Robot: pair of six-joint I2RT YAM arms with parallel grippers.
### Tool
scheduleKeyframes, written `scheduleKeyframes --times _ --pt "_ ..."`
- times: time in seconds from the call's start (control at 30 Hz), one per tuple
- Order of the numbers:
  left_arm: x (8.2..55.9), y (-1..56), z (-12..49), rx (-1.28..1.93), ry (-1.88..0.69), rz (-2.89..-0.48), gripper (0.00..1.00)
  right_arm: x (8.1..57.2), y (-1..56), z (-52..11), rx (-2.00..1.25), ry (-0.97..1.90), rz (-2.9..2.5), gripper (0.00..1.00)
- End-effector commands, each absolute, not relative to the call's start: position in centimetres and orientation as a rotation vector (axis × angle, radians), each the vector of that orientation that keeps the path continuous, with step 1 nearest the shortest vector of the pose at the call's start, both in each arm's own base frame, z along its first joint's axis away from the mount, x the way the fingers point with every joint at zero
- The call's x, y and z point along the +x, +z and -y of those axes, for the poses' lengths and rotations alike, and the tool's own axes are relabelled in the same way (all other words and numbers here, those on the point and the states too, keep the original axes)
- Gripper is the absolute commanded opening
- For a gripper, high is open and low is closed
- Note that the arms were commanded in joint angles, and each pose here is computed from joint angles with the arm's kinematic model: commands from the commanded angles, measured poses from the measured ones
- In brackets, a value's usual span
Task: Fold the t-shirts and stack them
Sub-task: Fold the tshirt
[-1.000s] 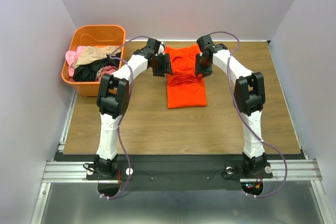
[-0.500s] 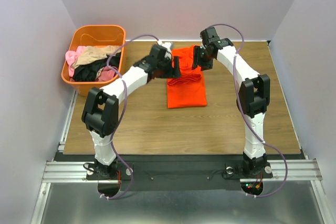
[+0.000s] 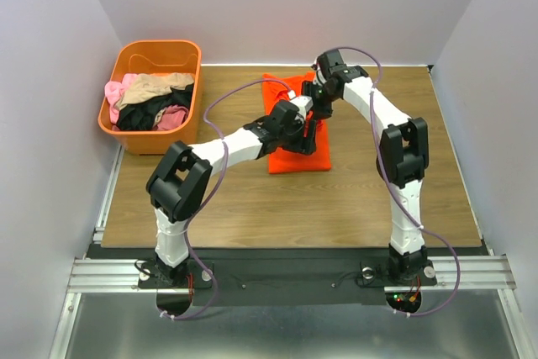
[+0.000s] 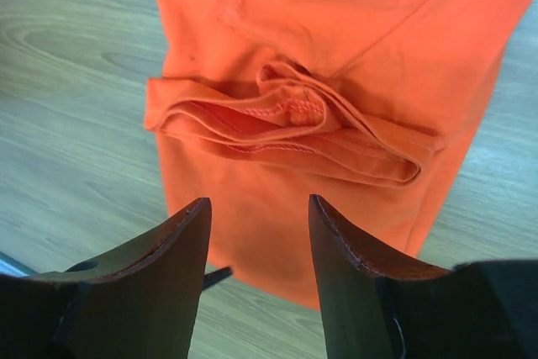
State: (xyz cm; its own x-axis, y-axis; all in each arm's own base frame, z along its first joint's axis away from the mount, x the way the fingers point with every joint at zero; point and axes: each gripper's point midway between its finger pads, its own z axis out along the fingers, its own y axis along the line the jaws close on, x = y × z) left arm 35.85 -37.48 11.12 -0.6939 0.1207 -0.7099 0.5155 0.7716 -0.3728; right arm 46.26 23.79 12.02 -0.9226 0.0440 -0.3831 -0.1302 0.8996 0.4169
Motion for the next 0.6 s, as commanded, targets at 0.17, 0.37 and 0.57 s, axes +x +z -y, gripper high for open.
scheduleKeyframes --times 0.17,0.37,0.57 --pt "36.8 7.2 38.4 0.537 -0.670 -2.264 0.76 44.5 7.4 -25.3 -0.100 0.655 -2.781 0.56" --pt "35.5 4.7 38.1 0.574 -0.664 -2.306 0.76 45.9 6.5 -25.3 -0.057 0.612 -2.777 0.55" --pt "33.2 3.0 37.3 0.607 -0.654 -2.346 0.75 49.3 6.8 -24.5 0.057 0.473 -2.705 0.55"
